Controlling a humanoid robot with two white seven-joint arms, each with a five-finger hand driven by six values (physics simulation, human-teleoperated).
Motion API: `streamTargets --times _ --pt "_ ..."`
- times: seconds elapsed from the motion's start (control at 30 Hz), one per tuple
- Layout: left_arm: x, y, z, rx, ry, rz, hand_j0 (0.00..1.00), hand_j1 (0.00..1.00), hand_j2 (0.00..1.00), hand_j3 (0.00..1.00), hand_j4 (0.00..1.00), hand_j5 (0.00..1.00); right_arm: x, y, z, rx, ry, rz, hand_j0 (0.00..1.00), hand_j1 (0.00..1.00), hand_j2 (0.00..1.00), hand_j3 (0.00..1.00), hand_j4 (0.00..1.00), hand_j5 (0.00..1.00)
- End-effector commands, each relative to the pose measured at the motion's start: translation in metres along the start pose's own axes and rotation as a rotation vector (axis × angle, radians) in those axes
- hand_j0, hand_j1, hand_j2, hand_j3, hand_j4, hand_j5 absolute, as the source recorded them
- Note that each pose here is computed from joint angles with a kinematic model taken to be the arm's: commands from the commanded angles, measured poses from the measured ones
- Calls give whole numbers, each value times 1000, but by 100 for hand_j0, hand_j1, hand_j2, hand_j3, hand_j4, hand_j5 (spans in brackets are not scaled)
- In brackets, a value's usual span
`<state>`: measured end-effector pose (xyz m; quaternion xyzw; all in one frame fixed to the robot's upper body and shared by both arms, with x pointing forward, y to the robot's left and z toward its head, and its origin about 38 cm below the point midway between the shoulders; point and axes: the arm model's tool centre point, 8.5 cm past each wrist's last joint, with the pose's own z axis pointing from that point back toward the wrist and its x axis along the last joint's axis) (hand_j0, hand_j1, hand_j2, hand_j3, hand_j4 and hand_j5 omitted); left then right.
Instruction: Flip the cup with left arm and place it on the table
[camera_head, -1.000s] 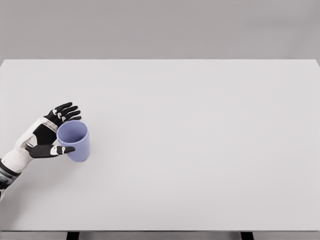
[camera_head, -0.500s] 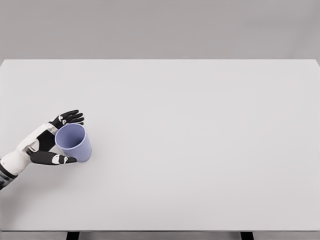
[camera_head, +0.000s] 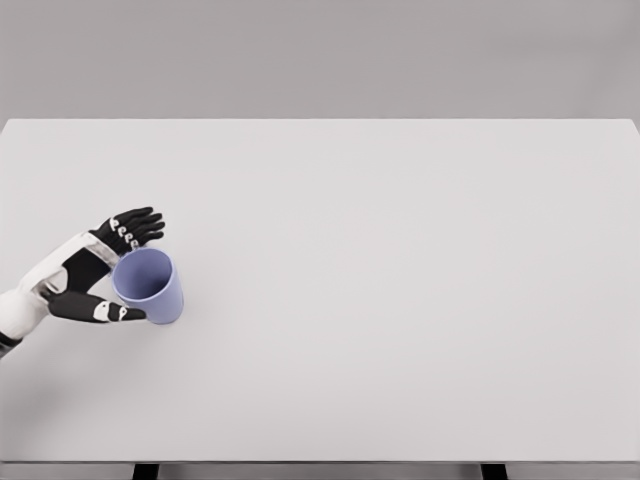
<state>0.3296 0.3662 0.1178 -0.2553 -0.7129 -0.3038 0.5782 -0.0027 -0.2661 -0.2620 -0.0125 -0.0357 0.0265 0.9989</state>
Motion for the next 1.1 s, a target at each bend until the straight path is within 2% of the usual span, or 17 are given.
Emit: streamTargets --times 0.0,0.23,0.3,0.37,0.4,0.47,0.53,0.6,0.7,0.8,0.87,0.93,1.07 --pt "13 7 0 -2 -14 -25 100 100 100 100 100 100 0 0 0 0 0 0 100 100 100 100 100 100" --pt "50 31 5 -7 -21 -122 100 100 100 100 100 100 0 0 0 0 0 0 100 100 100 100 100 100" --pt "76 41 6 -23 -29 -184 100 100 100 100 100 100 0 0 0 0 0 0 100 100 100 100 100 100" --pt "104 50 6 -69 -4 -271 100 100 100 100 100 100 0 0 0 0 0 0 100 100 100 100 100 100" --pt "117 56 2 -107 22 -360 100 100 100 100 100 100 0 0 0 0 0 0 100 100 100 100 100 100" --pt "110 56 1 -191 127 -522 100 100 100 100 100 100 0 0 0 0 0 0 100 100 100 100 100 100" --pt "111 58 2 -210 158 -580 100 100 100 100 100 100 0 0 0 0 0 0 100 100 100 100 100 100" --pt "116 62 -2 -218 161 -622 100 100 100 100 100 100 0 0 0 0 0 0 100 100 100 100 100 100" --pt "121 87 1 -191 229 -728 100 100 100 100 100 100 0 0 0 0 0 0 100 100 100 100 100 100" --pt "102 110 -6 -160 307 -818 100 100 100 100 100 100 0 0 0 0 0 0 100 100 100 100 100 100" --pt "76 111 -21 -164 339 -841 100 100 100 100 100 100 1 0 0 0 -2 0 100 100 100 100 100 100" --pt "56 108 -35 -209 382 -861 100 100 100 100 100 100 0 0 0 0 0 0 100 100 100 100 100 100" --pt "50 110 -36 -198 386 -846 100 100 100 100 100 100 0 0 0 -1 0 0 100 100 100 100 100 100"
